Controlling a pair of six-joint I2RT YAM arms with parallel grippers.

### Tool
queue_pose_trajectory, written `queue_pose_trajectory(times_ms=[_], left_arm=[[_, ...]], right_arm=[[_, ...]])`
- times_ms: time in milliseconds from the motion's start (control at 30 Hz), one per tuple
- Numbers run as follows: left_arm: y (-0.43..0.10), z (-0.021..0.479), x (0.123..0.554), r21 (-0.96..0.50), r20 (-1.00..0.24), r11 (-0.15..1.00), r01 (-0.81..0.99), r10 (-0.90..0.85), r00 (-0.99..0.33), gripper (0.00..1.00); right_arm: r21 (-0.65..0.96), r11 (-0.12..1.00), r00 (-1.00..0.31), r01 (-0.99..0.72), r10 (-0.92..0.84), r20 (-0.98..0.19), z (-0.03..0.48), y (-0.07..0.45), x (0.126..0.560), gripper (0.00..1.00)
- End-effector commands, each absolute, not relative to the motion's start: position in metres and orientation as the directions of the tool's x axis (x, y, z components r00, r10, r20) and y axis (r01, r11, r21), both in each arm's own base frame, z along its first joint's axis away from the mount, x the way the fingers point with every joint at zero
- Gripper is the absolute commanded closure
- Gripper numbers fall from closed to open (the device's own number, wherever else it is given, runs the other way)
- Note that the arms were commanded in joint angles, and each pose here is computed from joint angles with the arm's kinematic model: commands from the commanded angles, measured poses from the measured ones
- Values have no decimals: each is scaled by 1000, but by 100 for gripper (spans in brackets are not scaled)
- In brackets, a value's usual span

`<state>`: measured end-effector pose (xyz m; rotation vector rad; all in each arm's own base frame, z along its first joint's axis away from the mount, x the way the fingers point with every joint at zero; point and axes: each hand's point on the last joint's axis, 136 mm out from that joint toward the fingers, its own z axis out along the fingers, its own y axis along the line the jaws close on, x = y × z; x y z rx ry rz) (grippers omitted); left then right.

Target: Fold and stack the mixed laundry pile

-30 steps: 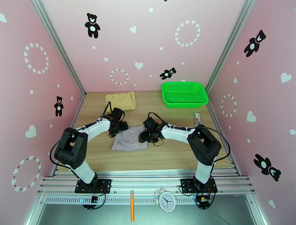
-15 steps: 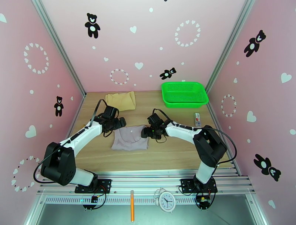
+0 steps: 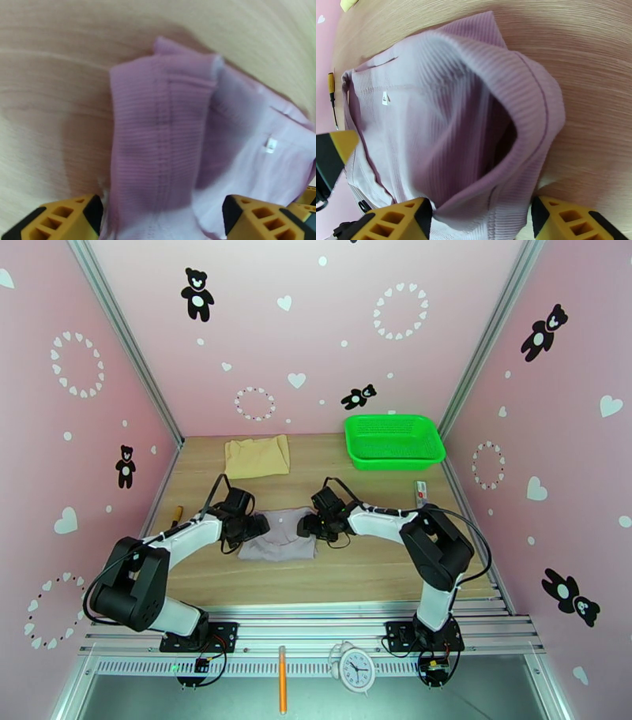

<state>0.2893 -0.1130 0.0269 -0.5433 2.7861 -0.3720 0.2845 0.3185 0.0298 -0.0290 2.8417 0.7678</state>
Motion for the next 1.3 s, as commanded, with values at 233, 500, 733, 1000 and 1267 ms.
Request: queue_pose_trajectory(times_ms=[233, 500, 733, 1000, 1267], left_arm=[[-124, 6, 293, -367, -178, 863, -349, -433, -884, 20], [-132, -7, 287, -417, -142, 832, -367, -458, -877, 38], [-134, -8, 287, -408, -153, 839, -359, -451, -879, 78], [-113, 58, 319, -347, -331, 876, -337, -450, -829, 100], [-57, 177, 378, -312, -580, 885, -346, -466, -668, 100]], right_arm=[[517, 855, -991, -47, 25, -133, 2, 335, 279, 38], [543, 839, -994, -44, 20, -111, -7, 346, 277, 51], [536, 842, -993, -62, 2, -118, -8, 354, 279, 90], [482, 832, -946, -276, -147, -288, 61, 382, 322, 100], [427, 762, -824, -487, -238, -514, 145, 426, 411, 100]])
